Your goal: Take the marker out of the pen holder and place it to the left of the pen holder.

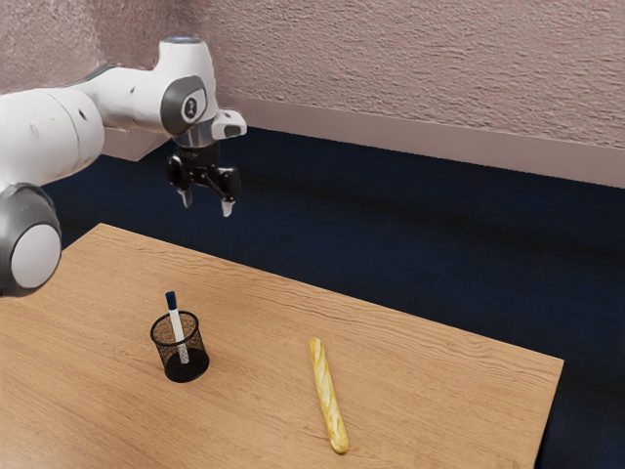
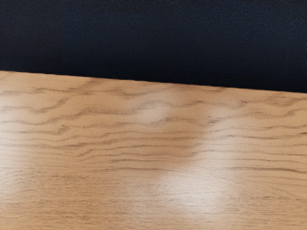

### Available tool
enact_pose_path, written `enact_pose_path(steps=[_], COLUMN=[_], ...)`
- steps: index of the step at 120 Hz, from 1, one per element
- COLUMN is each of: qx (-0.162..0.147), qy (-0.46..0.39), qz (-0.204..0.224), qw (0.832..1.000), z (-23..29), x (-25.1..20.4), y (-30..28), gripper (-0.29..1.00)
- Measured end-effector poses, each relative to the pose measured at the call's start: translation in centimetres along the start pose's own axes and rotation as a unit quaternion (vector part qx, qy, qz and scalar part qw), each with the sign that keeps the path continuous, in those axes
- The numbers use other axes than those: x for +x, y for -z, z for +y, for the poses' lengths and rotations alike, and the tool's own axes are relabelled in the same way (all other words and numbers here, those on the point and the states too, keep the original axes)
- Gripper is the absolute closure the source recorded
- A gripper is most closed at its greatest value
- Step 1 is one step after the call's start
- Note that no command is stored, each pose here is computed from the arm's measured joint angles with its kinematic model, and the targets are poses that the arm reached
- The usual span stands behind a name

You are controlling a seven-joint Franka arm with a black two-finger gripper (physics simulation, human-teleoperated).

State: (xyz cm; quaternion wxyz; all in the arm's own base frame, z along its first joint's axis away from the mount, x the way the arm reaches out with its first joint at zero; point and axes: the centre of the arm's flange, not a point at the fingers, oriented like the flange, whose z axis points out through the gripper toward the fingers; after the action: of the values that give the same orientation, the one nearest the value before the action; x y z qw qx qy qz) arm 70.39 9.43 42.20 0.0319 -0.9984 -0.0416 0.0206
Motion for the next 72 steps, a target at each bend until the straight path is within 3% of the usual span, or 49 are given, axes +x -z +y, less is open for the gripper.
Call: enact_pose_path(steps=[13, 35, 72], qx=[-0.039, -0.083, -0.095], qy=[0.024, 0.072, 0.121], qz=[-0.002, -0.03, -0.053], qw=[0.999, 0.994, 0.987], z=[-0.1, -1.0, -3.1], x=[0.2, -3.6, -9.9], y=[-3.4, -7.5, -8.9], gripper=[0.0, 0.0, 0.0])
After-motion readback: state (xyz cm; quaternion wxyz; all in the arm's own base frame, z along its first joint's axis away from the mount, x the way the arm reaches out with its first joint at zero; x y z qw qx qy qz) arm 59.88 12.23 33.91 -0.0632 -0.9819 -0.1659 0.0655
